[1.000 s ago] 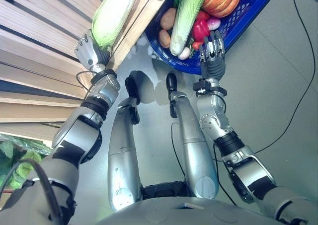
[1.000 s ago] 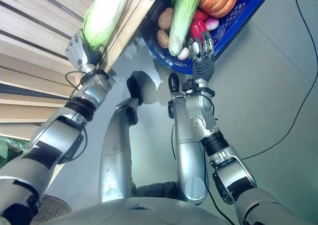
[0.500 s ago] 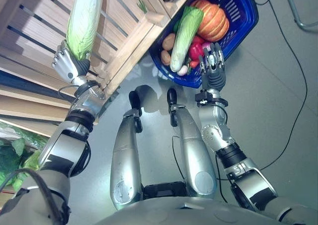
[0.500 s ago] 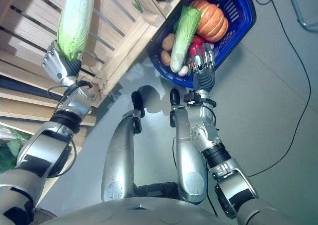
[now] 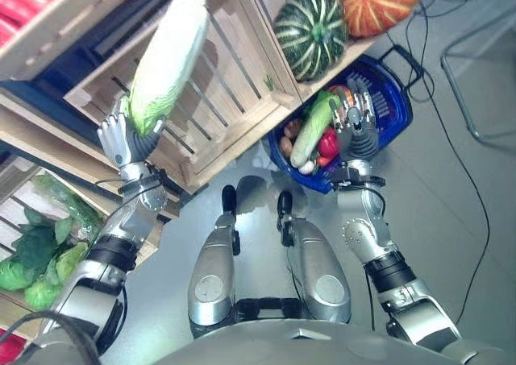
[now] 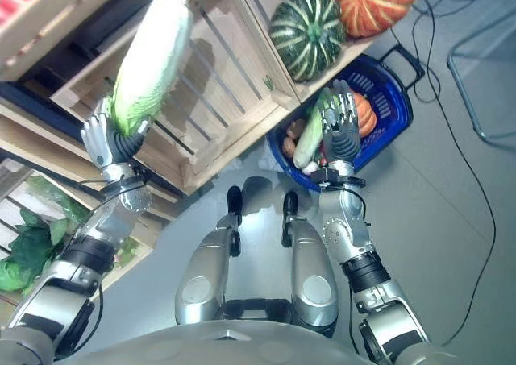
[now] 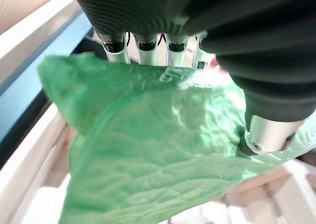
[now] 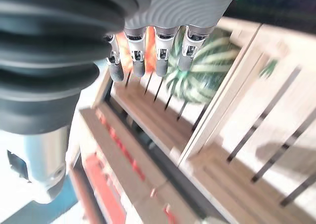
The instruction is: Pick up fruits and vegetables into the basket
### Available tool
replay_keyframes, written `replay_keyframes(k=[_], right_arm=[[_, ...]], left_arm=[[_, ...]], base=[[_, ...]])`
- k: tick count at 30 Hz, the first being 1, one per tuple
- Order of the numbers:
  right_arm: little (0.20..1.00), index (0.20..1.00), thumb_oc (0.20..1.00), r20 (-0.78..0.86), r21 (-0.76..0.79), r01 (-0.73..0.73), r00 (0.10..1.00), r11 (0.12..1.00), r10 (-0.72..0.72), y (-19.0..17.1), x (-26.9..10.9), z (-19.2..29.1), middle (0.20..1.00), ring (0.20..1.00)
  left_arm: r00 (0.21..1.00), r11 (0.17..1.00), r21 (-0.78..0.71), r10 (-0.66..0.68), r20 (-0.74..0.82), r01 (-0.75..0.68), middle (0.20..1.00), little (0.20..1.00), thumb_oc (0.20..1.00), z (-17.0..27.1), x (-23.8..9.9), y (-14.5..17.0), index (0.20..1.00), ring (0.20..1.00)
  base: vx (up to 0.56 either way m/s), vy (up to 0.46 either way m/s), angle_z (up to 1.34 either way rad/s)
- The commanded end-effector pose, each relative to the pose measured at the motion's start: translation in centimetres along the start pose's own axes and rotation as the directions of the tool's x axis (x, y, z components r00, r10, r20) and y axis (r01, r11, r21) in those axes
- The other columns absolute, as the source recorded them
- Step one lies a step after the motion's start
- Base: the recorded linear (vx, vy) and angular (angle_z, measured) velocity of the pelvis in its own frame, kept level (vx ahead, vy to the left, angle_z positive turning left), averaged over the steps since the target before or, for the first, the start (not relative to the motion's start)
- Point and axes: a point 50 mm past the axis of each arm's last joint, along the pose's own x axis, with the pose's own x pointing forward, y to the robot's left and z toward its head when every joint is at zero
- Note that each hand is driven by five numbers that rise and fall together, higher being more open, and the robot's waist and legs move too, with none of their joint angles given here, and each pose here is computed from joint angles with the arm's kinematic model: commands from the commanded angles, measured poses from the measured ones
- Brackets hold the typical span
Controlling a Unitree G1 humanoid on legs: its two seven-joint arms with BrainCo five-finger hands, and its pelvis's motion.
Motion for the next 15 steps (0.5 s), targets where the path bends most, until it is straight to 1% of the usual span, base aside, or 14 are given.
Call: replay_keyframes(k=[1, 4, 7, 11, 15], right_arm=[[1.0, 1.0, 1.0, 0.047, -0.134, -0.09, 0.994, 0.987, 0.097, 0.9, -0.6, 1.0, 1.0, 1.0], [1.0, 1.0, 1.0, 0.011, -0.172, -0.145, 0.989, 0.974, 0.149, 1.1, -0.2, 1.0, 1.0, 1.0], [1.0, 1.0, 1.0, -0.033, -0.177, -0.18, 0.984, 0.968, 0.177, 1.1, -0.1, 0.7, 1.0, 1.0], [1.0, 1.0, 1.0, -0.064, -0.155, -0.189, 0.981, 0.97, 0.181, 0.5, 0.0, 0.4, 1.0, 1.0], [1.0, 1.0, 1.0, -0.09, -0.126, -0.207, 0.976, 0.97, 0.197, 0.8, 0.0, -0.2, 1.0, 1.0]], left_arm=[[0.985, 0.989, -0.092, -0.098, 0.143, 0.112, 0.2, 0.2, 0.2, 1.8, -0.7, 0.0, 0.2, 0.2], [0.951, 0.949, -0.18, -0.22, 0.216, 0.26, 0.2, 0.2, 0.2, 3.4, -1.5, -0.5, 0.2, 0.2], [0.916, 0.899, -0.241, -0.299, 0.267, 0.364, 0.2, 0.2, 0.2, 4.6, -2.3, -1.0, 0.2, 0.2], [0.863, 0.836, -0.277, -0.377, 0.336, 0.473, 0.2, 0.2, 0.2, 6.1, -3.2, -1.5, 0.2, 0.2], [0.826, 0.767, -0.336, -0.426, 0.369, 0.546, 0.2, 0.2, 0.2, 7.0, -4.0, -1.8, 0.2, 0.2]], base=[[0.05, 0.0, 0.22], [0.05, 0.002, 0.11], [0.03, 0.004, 0.19], [0.01, 0.007, 0.06], [0.02, 0.025, -0.05]])
